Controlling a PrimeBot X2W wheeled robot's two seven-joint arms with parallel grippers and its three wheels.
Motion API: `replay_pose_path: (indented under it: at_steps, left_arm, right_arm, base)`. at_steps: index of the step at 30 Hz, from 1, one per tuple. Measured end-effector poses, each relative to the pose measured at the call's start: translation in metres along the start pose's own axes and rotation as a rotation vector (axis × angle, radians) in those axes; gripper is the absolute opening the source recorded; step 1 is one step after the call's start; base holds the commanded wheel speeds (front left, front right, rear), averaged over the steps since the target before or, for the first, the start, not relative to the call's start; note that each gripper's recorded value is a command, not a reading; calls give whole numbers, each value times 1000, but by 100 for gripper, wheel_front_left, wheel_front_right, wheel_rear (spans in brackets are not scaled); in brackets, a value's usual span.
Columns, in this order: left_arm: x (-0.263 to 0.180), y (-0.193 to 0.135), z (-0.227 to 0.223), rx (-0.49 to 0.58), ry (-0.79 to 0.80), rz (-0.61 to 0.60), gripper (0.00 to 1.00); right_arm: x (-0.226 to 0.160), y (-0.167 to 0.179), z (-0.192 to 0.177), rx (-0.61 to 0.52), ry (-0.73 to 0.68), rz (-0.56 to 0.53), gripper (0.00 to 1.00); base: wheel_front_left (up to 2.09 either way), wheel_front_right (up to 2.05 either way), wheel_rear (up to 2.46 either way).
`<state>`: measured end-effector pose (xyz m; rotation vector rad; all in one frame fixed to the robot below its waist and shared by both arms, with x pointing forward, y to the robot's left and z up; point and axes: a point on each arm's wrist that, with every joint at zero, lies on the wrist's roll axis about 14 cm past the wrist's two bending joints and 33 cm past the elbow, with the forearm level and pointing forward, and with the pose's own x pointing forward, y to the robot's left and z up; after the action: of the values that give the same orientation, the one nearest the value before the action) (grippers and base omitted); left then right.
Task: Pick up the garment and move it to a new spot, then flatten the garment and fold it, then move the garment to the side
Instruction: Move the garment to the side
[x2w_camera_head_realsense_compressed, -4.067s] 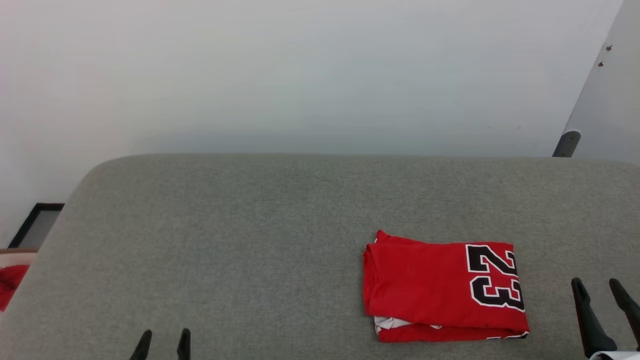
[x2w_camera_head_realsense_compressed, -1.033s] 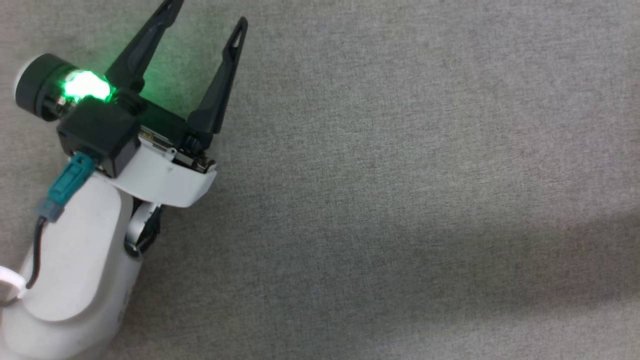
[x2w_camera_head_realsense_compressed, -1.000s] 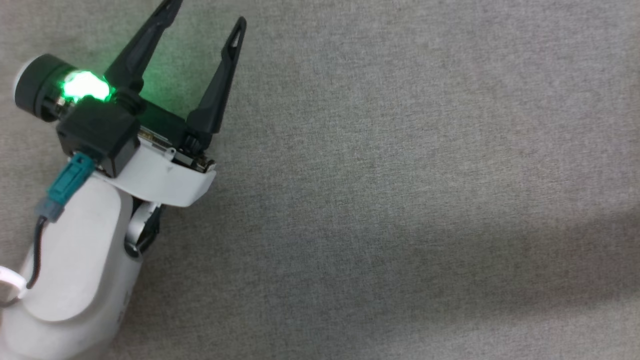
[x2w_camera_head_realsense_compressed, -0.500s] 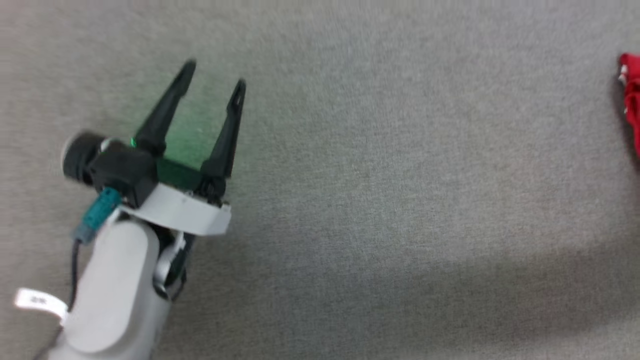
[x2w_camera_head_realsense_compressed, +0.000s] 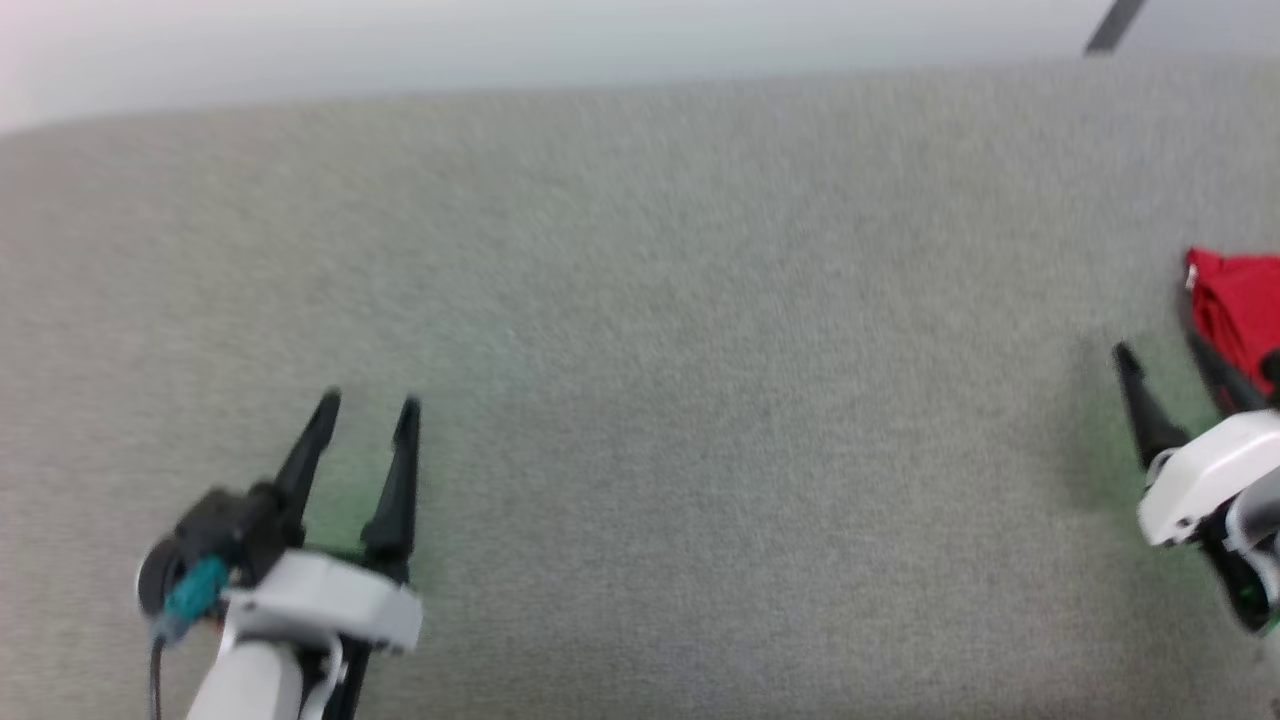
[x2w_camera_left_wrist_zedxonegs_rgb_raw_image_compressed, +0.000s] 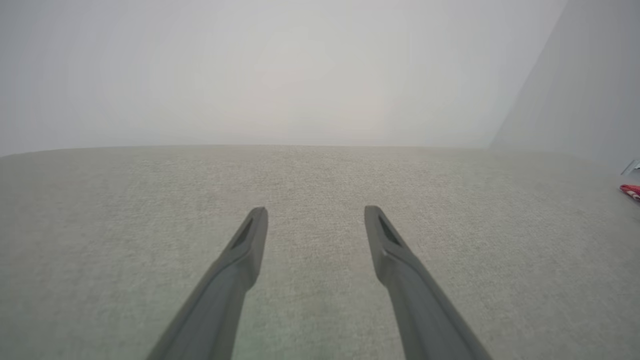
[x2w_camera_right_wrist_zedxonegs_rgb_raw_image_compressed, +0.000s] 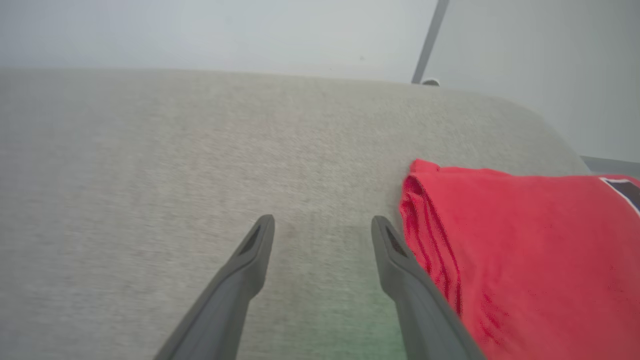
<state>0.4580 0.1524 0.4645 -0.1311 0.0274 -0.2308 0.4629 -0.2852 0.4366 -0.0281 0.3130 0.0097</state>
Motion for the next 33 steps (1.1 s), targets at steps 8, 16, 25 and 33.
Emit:
replay_pose_path:
  at_steps: [8,16,25,33]
  left_arm:
    - [-57,16,18,22,-23,86,100]
    - [-100,22,42,51,-90,127,100]
    - [-142,28,47,35,-129,192,100]
    - [-165,27,44,58,-126,209,100]
  right_arm:
    - [-24,49,36,84,-171,90,100]
    - [-57,72,50,98,-262,147,100]
    - [-90,79,46,123,-320,157,100]
    - [-115,92,40,172,-344,163,100]
  base:
    - [0,0,0]
    - [0,0,0]
    - [0,0,0]
    - [0,0,0]
